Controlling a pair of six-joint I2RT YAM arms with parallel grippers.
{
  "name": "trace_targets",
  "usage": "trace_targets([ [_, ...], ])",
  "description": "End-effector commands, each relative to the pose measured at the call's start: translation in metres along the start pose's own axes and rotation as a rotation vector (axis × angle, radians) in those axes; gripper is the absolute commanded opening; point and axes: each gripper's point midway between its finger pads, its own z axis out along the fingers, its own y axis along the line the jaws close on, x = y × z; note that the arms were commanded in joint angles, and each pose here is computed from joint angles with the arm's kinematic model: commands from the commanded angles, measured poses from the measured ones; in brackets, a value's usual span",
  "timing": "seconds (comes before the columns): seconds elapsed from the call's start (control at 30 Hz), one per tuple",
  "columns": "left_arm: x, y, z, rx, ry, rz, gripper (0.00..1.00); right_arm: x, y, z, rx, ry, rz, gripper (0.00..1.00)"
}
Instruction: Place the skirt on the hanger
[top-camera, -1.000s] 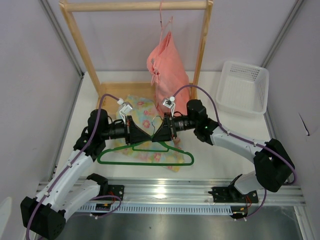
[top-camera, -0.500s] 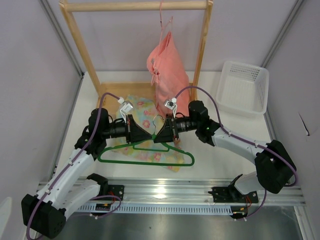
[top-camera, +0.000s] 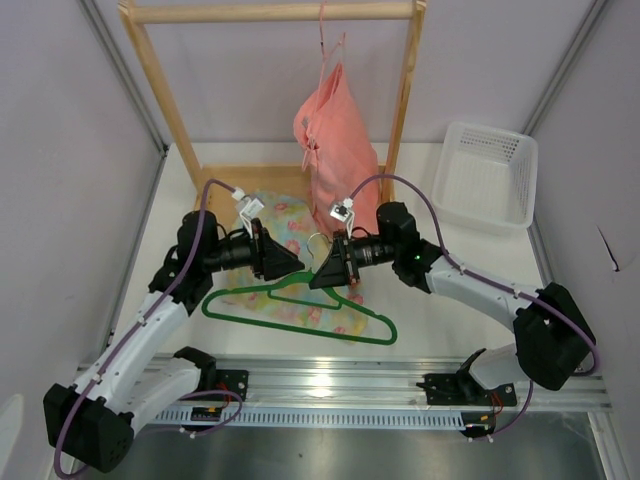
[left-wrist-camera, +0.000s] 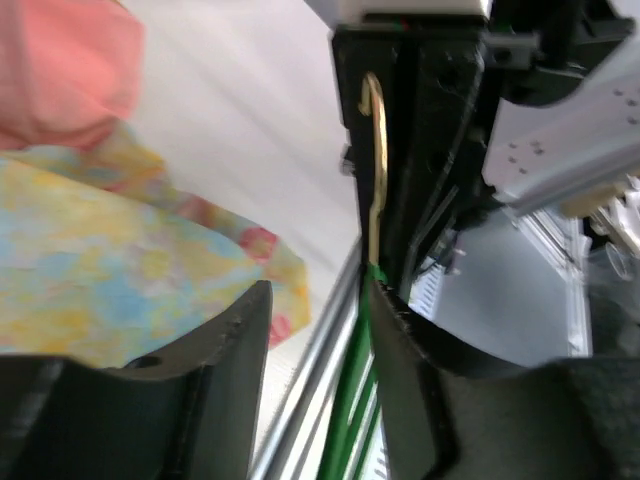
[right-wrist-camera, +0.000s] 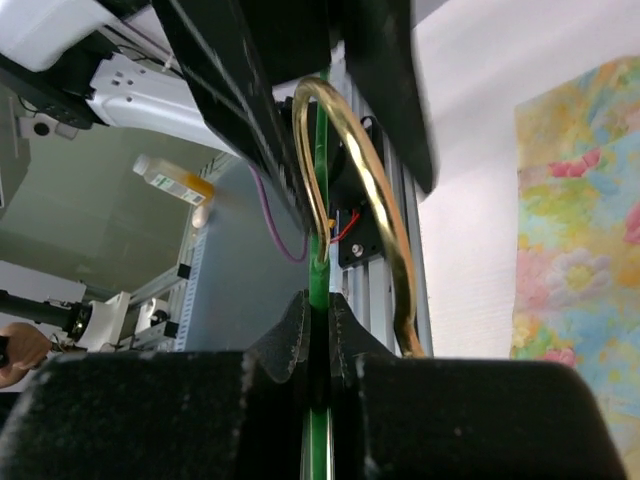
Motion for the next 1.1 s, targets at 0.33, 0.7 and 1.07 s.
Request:
trace_targets([
  [0.33,-0.059,0.0,-0.05,-0.35,-0.185,0.05,0.72,0.012,-0.031,0.007,0.306,-0.024,-0.09,0.0],
  [0.7,0.024,0.017,-0.055,-0.404,-0.089,-0.175,0.64,0.033,-0.062,0.039,0.386,-0.063,-0.083,0.0],
  [1.07,0.064,0.075,-0.072,-0.731,-0.03,-0.387,0.55,0.034,-0.089,0.069,0.511,-0.077,-0.08,0.0],
])
